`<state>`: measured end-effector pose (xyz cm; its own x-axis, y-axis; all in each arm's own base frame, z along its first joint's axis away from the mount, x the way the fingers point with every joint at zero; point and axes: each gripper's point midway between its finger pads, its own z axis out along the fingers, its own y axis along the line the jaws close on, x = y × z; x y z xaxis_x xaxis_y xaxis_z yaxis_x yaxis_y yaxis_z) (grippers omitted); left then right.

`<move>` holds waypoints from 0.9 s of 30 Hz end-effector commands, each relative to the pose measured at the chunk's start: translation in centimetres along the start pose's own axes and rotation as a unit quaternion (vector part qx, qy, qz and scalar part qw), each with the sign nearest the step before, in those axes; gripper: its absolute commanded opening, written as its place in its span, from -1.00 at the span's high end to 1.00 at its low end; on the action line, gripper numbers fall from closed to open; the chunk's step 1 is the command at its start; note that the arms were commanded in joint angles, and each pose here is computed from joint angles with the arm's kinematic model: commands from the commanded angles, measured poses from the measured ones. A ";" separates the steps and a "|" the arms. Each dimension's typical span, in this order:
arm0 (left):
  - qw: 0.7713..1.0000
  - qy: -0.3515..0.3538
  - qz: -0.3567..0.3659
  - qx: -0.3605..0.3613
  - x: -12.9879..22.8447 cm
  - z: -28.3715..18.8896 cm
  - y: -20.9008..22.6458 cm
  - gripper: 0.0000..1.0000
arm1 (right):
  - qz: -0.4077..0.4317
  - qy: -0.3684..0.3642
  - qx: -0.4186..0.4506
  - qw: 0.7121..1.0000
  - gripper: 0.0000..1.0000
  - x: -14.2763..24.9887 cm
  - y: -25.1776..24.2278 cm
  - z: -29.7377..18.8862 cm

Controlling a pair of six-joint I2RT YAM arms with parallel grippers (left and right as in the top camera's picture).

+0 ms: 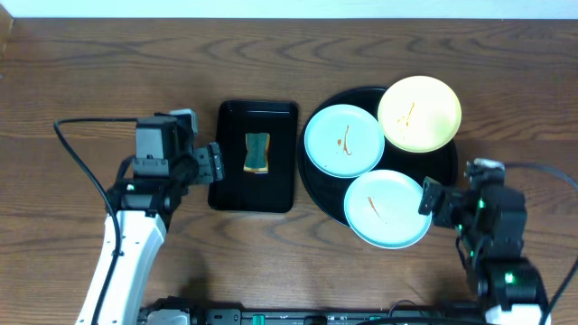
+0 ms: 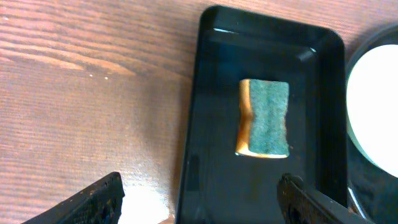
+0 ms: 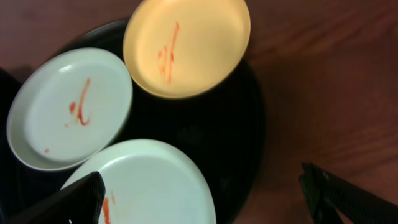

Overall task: Clean dirty plates on tray and stack at the side
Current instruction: 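Move the left gripper over the sponge and the right toward the plates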

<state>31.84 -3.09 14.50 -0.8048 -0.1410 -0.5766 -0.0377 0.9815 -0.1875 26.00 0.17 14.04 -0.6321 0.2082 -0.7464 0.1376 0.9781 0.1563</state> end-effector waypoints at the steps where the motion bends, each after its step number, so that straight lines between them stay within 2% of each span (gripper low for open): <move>1: 1.000 -0.010 -0.002 0.018 -2.0 -1.0 -1.0 -0.60 | -0.001 0.037 -0.005 0.999 -0.99 -0.9 0.9 0.3; 3: 1.000 -0.011 -0.002 0.023 -2.2 -1.1 -1.2 -0.60 | 0.000 0.076 -0.015 0.997 -0.98 -0.8 1.5 0.8; 10: 1.000 -0.007 -0.001 0.023 -1.9 -1.1 -1.2 -0.60 | 0.006 0.134 -0.048 0.990 -0.98 0.5 2.9 2.7; 19: 0.998 -0.042 -0.026 0.031 -3.7 -1.2 -1.6 -0.60 | 0.001 0.147 -0.043 0.988 -0.98 1.1 2.7 3.2; 23: 0.996 -0.078 -0.021 0.043 -5.6 -1.0 -2.4 -0.60 | 0.001 0.153 -0.041 0.987 -0.99 1.3 2.6 3.4; 27: 0.995 -0.082 0.003 0.062 -6.0 0.5 -4.5 -0.60 | 0.001 0.160 -0.039 0.986 -0.97 1.6 2.6 3.8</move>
<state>36.33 -5.06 18.72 -0.6886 -0.1776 -0.7031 0.0190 0.9648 -0.2624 27.81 2.50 10.44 -0.8422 0.2048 -0.4988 0.1092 0.9707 0.2141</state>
